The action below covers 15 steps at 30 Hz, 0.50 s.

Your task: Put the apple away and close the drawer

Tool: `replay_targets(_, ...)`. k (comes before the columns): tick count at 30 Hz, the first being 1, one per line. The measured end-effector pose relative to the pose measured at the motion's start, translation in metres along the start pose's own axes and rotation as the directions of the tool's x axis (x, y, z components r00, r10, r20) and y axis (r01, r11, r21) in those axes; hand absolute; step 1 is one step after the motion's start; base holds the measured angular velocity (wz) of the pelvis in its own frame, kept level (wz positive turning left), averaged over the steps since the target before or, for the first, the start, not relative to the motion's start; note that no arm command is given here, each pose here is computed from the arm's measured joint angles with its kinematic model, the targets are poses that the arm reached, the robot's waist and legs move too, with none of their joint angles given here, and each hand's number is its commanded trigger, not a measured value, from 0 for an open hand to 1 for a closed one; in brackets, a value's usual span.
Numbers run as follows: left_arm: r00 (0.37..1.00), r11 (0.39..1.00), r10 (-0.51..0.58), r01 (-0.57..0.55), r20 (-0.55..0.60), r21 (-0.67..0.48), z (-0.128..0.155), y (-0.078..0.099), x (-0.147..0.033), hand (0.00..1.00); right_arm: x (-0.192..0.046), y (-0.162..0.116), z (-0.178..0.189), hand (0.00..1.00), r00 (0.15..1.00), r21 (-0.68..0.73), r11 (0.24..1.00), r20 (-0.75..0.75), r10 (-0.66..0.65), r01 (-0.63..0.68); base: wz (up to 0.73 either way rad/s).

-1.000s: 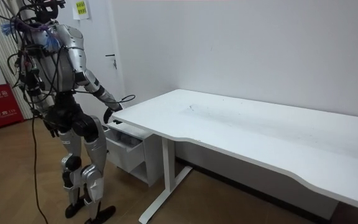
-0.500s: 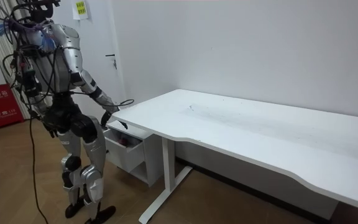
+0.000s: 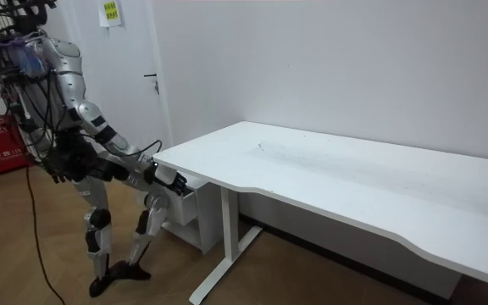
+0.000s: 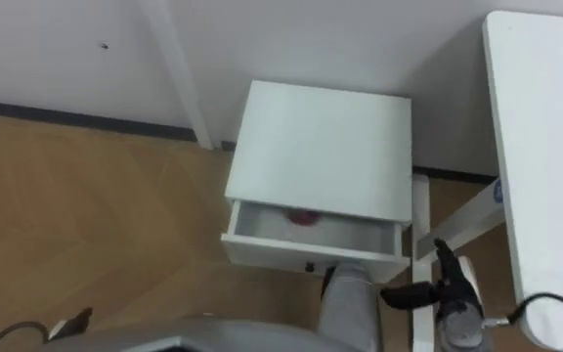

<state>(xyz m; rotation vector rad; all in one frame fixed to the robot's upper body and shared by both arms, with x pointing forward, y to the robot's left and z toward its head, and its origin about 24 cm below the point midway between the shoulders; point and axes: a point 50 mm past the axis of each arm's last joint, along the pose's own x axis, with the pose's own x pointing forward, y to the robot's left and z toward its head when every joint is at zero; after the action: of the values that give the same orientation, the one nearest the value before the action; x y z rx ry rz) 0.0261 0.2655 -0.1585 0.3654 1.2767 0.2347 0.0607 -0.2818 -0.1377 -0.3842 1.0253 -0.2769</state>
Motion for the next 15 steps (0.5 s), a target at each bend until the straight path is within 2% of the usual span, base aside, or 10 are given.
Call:
replay_targets(2,0.999,1.000,0.000,0.000,-0.039,0.006,-0.013,0.000,-0.003,0.00,-0.003,0.002,-0.016,0.00,0.995,0.036,0.999,-0.095,0.004,-0.001,0.09)
replay_targets(5,0.996,1.000,0.009,-0.009,-0.087,0.002,-0.026,0.000,-0.006,0.00,-0.006,0.005,-0.028,0.00,0.987,0.062,0.998,-0.159,0.017,-0.007,-0.26)
replay_targets(9,0.996,0.999,0.051,-0.052,-0.067,-0.016,-0.018,0.004,-0.005,0.00,-0.005,0.018,-0.023,0.00,0.987,0.115,0.993,-0.154,0.053,-0.035,-0.39)
replay_targets(15,0.998,0.998,0.059,-0.060,-0.033,-0.028,-0.002,0.000,-0.001,0.00,-0.003,0.028,-0.021,0.00,0.979,0.126,0.988,-0.172,0.113,-0.092,-0.08)
